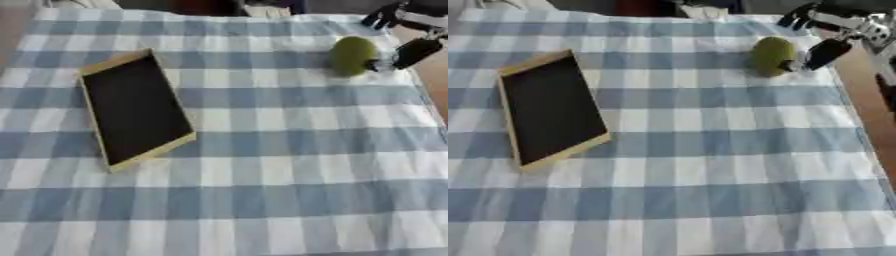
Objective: Pick up objects on the table and place them in the box.
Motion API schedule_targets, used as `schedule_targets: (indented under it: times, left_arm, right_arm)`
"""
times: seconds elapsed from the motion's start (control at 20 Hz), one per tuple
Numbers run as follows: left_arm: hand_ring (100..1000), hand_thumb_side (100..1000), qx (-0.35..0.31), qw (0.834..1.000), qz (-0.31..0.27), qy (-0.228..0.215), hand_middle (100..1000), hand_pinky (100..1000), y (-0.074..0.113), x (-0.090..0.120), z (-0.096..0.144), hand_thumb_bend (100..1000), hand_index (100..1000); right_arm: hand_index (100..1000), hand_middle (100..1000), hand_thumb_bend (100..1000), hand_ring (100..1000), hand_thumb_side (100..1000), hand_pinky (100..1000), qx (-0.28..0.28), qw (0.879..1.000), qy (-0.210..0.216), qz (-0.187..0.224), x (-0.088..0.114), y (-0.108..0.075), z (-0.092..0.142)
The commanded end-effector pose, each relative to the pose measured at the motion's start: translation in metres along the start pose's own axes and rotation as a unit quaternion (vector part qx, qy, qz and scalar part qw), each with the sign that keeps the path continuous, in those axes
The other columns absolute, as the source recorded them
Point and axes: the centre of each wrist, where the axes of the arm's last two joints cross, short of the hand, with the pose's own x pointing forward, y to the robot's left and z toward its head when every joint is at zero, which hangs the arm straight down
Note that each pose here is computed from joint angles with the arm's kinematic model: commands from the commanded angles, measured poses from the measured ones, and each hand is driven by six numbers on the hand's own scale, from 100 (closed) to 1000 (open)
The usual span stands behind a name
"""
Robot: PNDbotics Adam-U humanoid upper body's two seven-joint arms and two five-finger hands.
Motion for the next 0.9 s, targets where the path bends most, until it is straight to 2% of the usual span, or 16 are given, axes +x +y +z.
schedule_targets:
  times: [0.05,0.55,0.8,0.9]
  left_arm:
    - [552,470,-0.001,1.0,0.005,-0.016,766,701,0.0,0.006,-0.007,131,871]
    - [547,475,0.002,1.0,0.009,-0.015,764,701,-0.001,0.006,-0.006,123,871]
    - [545,478,0.002,1.0,0.01,-0.014,763,701,-0.001,0.005,-0.006,120,871]
    - [543,479,0.002,1.0,0.01,-0.013,762,701,-0.001,0.005,-0.006,118,871]
  right_arm:
    - [911,850,438,848,310,855,-0.016,1.0,0.015,0.012,-0.005,-0.014,0.004]
    - [908,843,435,847,273,853,-0.012,0.999,0.045,0.011,-0.013,-0.004,0.002]
    - [887,804,370,830,204,840,-0.013,0.999,0.047,0.008,-0.013,-0.002,0.001]
    - [850,769,247,803,117,821,-0.022,0.998,0.051,0.007,-0.012,-0.001,0.0]
